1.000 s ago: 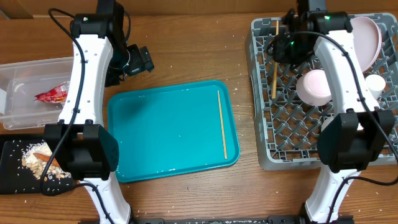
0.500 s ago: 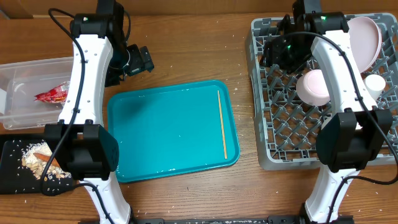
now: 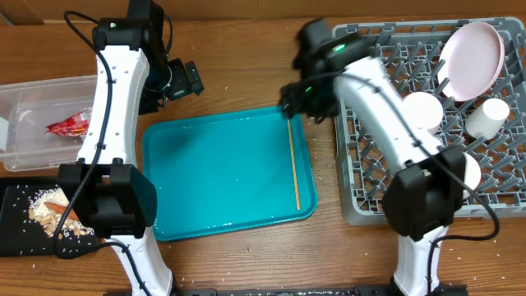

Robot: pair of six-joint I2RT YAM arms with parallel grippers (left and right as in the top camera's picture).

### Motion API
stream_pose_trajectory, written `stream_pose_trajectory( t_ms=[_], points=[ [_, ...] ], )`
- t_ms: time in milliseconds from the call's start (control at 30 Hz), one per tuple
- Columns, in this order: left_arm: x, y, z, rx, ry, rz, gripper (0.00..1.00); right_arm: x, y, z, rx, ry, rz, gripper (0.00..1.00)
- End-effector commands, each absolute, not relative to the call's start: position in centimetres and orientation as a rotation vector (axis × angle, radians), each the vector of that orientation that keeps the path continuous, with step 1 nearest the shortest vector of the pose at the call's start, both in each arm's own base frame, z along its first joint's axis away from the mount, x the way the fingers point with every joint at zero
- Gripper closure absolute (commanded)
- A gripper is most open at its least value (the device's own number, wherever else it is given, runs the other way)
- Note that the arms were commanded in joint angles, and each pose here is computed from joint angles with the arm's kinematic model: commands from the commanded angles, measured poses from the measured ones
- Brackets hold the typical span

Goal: Sort waste into correct bins and load items into the dishwasher
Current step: 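Return the right gripper to the teal tray and grasp the second chopstick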

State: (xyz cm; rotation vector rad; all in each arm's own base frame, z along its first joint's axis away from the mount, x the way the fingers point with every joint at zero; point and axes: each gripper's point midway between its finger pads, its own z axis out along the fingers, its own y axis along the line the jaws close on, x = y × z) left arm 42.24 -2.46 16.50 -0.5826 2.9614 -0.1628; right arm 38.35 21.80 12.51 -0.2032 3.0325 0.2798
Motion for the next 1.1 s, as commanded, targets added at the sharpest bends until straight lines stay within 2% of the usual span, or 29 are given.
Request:
stream_pose_trajectory(
  t_ms=[0, 167, 300, 367, 700, 933, 1067],
  points=[
    [42.0, -2.9, 16.7, -0.592, 2.958, -0.177, 0.00, 37.7, 20.7, 10.2, -0.043, 3.036, 0.078, 0.22],
    [42.0, -2.9, 16.7, -0.592, 2.958, -0.177, 0.00, 35.4, 21.4, 5.7, -0.076, 3.088, 0.052, 0.25],
    [42.0, -2.9, 16.7, -0.592, 2.958, -0.177, 0.00, 33.4, 22.2, 3.5, -0.082, 3.162, 0.161, 0.43],
    [42.0, -2.9, 16.7, -0.592, 2.958, -0.177, 0.00, 32.8, 22.4, 2.8, -0.084, 3.180, 0.193, 0.48],
    [42.0, -2.9, 16.7, -0.592, 2.958, -0.177, 0.00, 31.2, 21.5, -0.3, -0.048, 3.210, 0.170, 0.52],
    [42.0, -2.9, 16.7, -0.592, 2.958, -0.177, 0.00, 31.4, 21.0, -0.6, 0.027, 3.183, 0.087, 0.82],
    [42.0, -2.9, 16.7, -0.592, 2.958, -0.177, 0.00, 31.2, 21.6, -0.4, -0.001, 3.156, 0.016, 0.87]
  ],
)
